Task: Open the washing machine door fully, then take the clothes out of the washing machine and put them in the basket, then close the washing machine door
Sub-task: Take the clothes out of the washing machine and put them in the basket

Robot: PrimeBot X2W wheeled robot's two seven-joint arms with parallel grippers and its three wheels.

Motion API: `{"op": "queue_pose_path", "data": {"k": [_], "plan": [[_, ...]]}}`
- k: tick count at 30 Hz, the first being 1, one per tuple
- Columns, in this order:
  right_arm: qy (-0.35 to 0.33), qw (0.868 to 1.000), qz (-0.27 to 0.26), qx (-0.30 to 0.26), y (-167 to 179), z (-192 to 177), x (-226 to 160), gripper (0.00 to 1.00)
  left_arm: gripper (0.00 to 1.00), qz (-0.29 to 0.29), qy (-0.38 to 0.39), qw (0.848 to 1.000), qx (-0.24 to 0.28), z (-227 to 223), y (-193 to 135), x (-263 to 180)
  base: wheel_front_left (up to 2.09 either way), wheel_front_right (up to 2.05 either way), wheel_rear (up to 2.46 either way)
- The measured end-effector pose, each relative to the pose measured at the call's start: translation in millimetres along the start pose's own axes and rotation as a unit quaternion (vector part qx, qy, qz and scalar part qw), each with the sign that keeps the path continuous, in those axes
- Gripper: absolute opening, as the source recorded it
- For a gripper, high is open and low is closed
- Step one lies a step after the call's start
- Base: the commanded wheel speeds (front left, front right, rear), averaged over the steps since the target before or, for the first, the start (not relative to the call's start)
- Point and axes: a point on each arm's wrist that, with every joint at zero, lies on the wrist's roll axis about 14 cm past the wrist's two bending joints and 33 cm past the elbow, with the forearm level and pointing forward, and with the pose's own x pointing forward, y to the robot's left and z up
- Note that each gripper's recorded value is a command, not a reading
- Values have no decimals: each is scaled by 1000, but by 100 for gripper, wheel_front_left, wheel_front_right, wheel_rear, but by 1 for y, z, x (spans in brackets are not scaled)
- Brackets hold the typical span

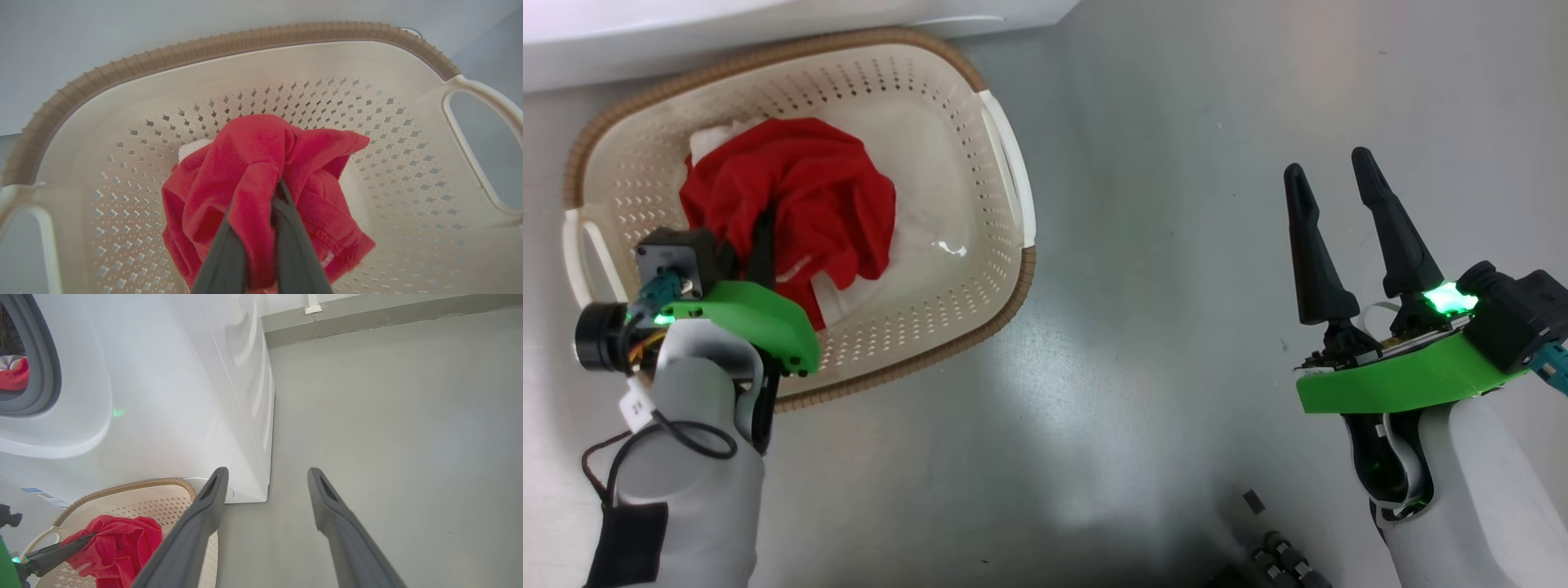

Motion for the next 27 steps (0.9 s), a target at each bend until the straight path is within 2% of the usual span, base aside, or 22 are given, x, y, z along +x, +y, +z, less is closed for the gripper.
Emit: {"op": "queue_pose_path", "data": {"k": [4, 5, 8, 9, 10, 11, 21, 27], "plan": [[5, 1000, -4, -2, -3, -3, -1, 100, 0, 1, 35, 999, -7, -21, -1, 2, 0, 0, 0], [5, 1000, -5, -2, -4, -4, -1, 100, 15, 0, 36, 999, -8, -21, -1, 3, 0, 0, 0], [5, 1000, -6, -3, -5, -3, -1, 100, 36, 0, 34, 999, -12, -17, -2, 6, 0, 0, 0], [4, 1000, -6, -3, -5, -3, -1, 100, 60, 1, 32, 999, -12, -15, -1, 7, 0, 0, 0], [4, 1000, -6, -3, -5, -2, -1, 100, 91, 1, 30, 999, -11, -14, -1, 7, 0, 0, 0], [3, 1000, -6, -3, -5, -1, -1, 100, 100, 2, 29, 1000, -12, -13, -1, 6, 0, 0, 0], [-12, 1000, 4, -1, 4, 11, -1, 100, 100, 14, -11, 1000, -25, 18, 5, -1, 0, 0, 0], [-29, 999, 15, -3, 13, 27, -3, 100, 100, 25, -44, 998, -27, 39, 11, -20, 0, 0, 0]]}}
